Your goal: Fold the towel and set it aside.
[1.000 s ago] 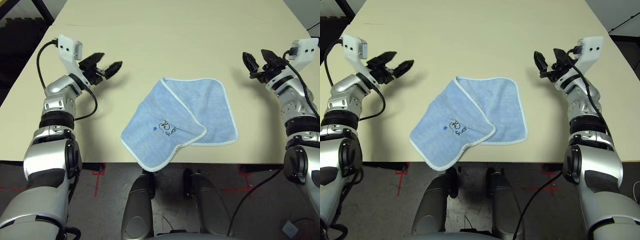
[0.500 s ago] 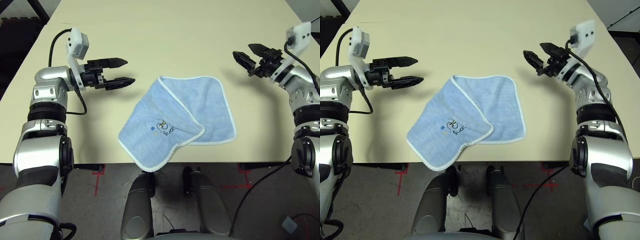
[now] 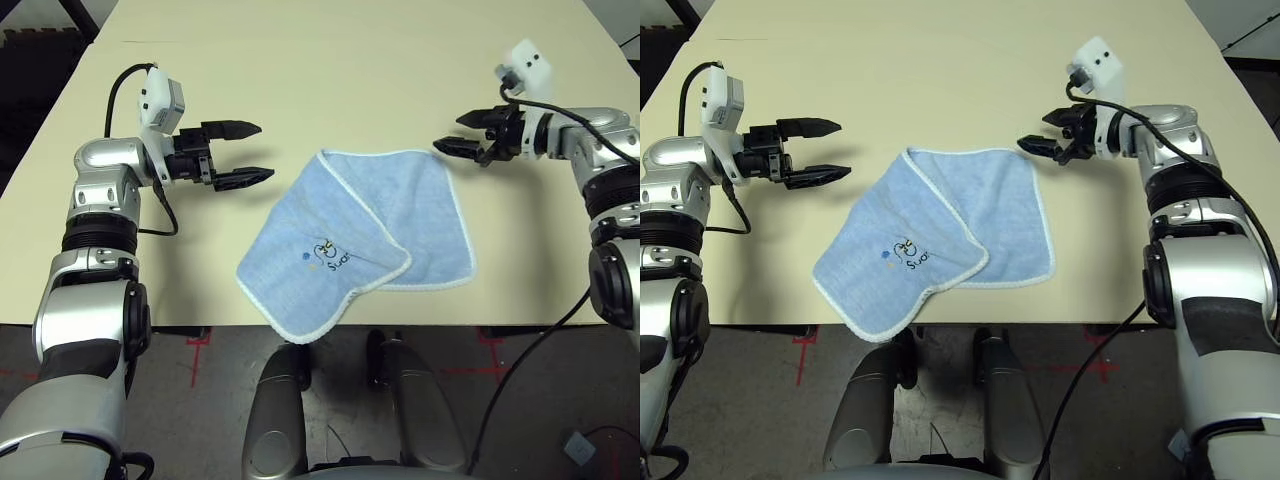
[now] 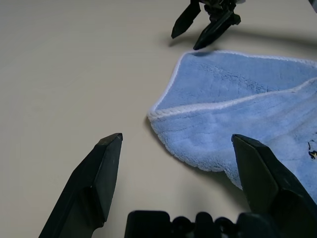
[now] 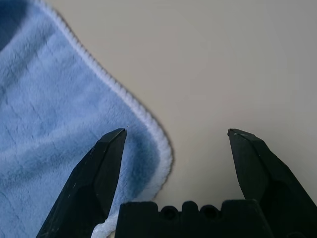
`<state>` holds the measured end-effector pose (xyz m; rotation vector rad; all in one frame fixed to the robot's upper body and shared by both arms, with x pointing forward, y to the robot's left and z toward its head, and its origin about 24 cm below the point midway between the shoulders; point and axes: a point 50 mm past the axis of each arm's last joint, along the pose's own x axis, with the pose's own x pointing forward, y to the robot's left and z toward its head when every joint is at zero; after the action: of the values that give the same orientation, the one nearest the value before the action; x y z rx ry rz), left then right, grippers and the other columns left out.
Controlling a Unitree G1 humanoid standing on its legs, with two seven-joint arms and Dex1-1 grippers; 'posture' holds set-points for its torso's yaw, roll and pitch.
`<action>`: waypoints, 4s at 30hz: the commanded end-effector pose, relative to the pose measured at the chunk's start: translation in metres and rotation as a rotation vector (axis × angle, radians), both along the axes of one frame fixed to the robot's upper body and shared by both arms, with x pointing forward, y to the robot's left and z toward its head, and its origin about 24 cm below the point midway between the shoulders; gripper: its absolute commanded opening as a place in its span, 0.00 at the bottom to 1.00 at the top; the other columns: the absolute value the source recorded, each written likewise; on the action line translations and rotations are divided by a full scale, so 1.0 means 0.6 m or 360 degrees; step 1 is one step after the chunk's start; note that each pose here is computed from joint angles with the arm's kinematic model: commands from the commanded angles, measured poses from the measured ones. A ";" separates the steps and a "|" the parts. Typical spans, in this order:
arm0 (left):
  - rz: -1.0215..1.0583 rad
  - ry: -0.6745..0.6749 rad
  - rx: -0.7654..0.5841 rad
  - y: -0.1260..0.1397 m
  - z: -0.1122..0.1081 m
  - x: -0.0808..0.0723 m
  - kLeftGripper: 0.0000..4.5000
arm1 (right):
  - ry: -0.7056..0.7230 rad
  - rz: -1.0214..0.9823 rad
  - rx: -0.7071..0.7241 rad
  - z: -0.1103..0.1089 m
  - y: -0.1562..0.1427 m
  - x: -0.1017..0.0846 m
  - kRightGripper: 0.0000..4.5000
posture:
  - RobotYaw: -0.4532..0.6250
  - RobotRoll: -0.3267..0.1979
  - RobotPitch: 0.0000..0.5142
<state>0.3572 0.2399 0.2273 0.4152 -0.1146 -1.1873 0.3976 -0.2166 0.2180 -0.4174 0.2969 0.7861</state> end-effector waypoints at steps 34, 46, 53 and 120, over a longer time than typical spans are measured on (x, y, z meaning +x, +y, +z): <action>0.0149 0.0027 -0.0250 -0.016 -0.011 0.009 1.00 | -0.0659 0.0168 0.0527 0.115 0.062 0.010 0.01 | 0.37 0.62 0.63; 0.0224 0.0011 -0.0401 -0.032 -0.014 0.019 1.00 | -0.1382 0.0604 0.1045 0.332 0.094 -0.063 0.01 | 0.37 0.62 0.61; 0.0220 -0.0002 -0.0489 -0.046 -0.007 0.023 1.00 | -0.1471 0.0727 0.0991 0.377 0.126 -0.087 0.01 | 0.36 0.62 0.61; 0.0785 0.0111 -0.0028 -0.055 -0.045 0.059 1.00 | -0.1498 0.0417 0.0906 0.356 0.101 -0.062 0.01 | 0.39 0.62 0.59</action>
<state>0.3955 0.2013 0.2128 0.3630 -0.0169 -0.6871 0.3662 -0.1550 0.4218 -0.2287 -0.8163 0.8121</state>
